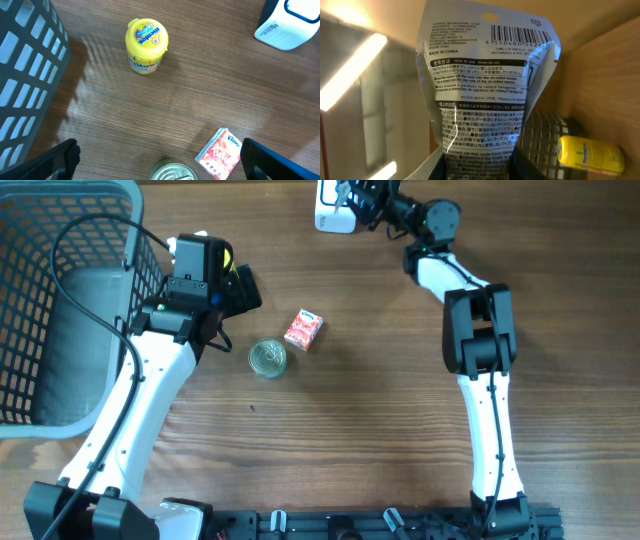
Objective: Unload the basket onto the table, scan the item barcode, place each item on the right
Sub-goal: 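Carry the packet rightward to the right edge of the table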
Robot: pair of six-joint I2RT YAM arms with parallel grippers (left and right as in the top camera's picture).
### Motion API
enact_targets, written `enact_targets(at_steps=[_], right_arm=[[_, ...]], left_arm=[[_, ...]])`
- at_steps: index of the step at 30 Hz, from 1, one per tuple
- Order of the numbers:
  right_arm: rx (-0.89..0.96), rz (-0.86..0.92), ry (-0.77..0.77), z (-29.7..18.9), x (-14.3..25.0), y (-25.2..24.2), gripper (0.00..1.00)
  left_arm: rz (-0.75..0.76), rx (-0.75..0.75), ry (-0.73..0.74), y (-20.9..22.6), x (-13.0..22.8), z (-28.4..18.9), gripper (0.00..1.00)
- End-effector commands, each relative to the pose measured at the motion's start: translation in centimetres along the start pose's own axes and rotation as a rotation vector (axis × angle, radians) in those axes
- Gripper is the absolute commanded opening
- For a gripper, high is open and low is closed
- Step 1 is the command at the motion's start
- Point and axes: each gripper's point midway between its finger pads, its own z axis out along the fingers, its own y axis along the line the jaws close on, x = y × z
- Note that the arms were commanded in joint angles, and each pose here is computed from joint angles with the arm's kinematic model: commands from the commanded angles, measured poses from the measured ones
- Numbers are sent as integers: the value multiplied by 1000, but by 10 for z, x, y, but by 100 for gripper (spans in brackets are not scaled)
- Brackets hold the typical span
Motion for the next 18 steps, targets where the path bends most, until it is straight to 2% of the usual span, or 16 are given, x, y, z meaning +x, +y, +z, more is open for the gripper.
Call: enact_targets(at_steps=[1, 9, 12, 18], right_arm=[[40, -161, 168, -11, 20, 18, 5], [193, -397, 342, -77, 22, 7, 5], [215, -471, 327, -103, 9, 10, 5], [269, -544, 202, -181, -30, 28, 4]], left_arm=[[-14, -11, -14, 2, -3, -3, 100], [-15, -11, -14, 2, -3, -3, 100], [-15, -11, -14, 2, -3, -3, 100], [-15, -11, -14, 2, -3, -3, 100]])
